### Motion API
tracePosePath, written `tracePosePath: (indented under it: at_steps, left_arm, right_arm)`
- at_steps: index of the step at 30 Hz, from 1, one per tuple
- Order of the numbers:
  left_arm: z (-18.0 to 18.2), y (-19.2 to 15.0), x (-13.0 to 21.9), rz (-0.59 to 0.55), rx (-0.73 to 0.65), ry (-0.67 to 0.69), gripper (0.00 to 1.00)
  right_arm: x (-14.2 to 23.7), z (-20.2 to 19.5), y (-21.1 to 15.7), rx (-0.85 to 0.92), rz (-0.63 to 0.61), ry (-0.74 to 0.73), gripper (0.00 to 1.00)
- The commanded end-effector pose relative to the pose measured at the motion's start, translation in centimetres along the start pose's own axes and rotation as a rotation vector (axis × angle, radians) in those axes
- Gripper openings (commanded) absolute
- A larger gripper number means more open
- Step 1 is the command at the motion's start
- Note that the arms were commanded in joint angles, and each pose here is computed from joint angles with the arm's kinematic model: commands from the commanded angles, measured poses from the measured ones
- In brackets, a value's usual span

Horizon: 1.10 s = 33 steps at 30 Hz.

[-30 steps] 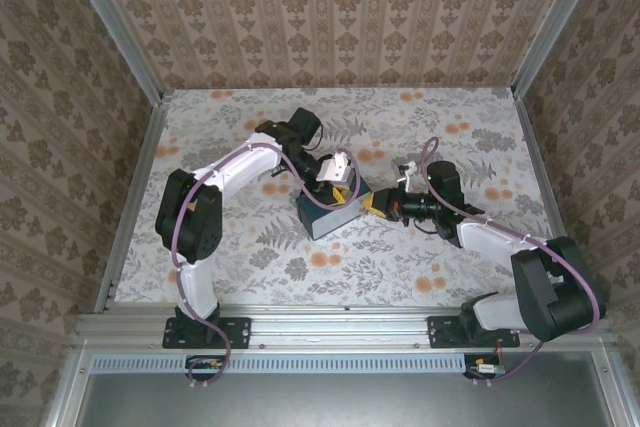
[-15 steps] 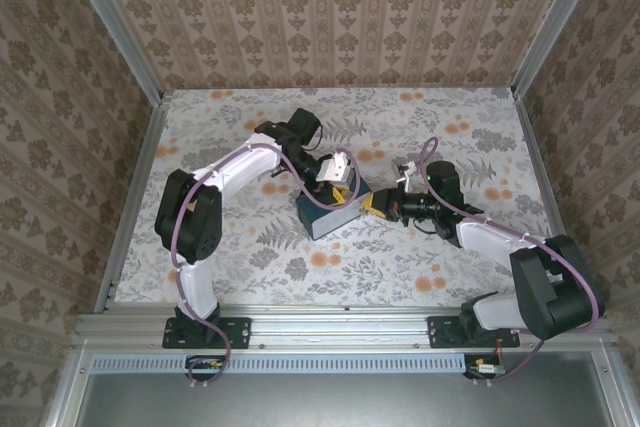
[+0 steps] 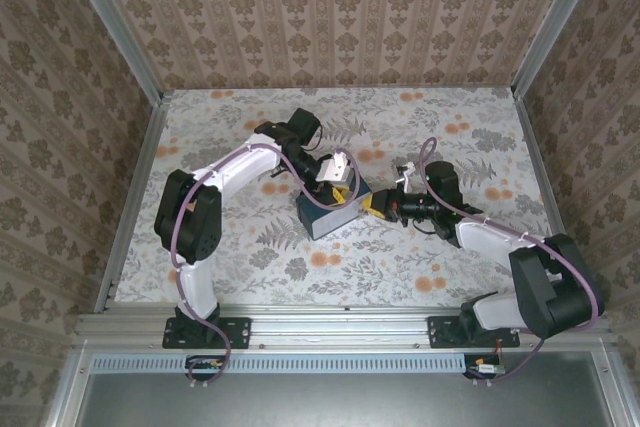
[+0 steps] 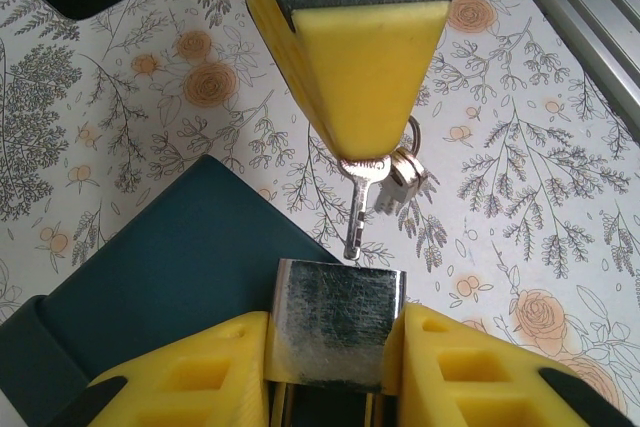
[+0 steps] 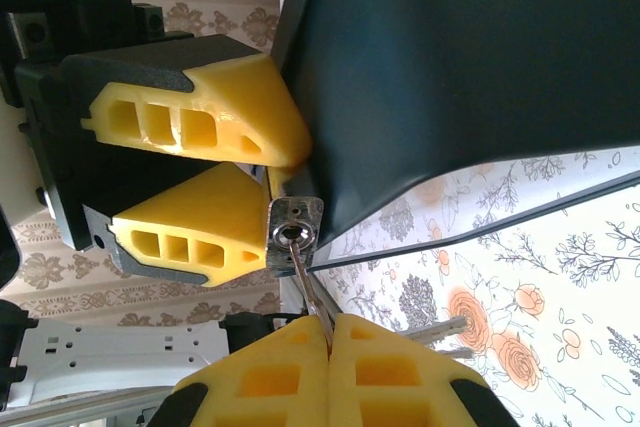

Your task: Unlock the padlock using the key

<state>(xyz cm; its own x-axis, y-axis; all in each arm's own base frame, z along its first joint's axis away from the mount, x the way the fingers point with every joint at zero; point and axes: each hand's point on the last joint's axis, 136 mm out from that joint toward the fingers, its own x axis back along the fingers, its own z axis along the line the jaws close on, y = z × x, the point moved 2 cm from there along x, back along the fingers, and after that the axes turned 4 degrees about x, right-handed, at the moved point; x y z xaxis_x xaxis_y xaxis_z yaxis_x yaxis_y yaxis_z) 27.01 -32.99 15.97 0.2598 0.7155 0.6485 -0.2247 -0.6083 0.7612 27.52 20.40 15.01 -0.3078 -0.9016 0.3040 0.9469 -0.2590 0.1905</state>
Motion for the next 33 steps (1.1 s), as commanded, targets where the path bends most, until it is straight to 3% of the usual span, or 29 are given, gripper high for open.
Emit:
tracePosePath:
  at_steps: [1, 33]
  left_arm:
    - [-0.75, -3.11, -1.01, 0.106, 0.079, -0.022, 0.31]
    - [-0.95, -2.89, -1.16, 0.101, 0.063, -0.022, 0.31]
  right_arm:
    - [-0.21, 1.2, 0.48, 0.032, 0.003, 0.03, 0.0]
    - [-0.87, 1.66, 0.85, 0.049, 0.007, 0.033, 0.0]
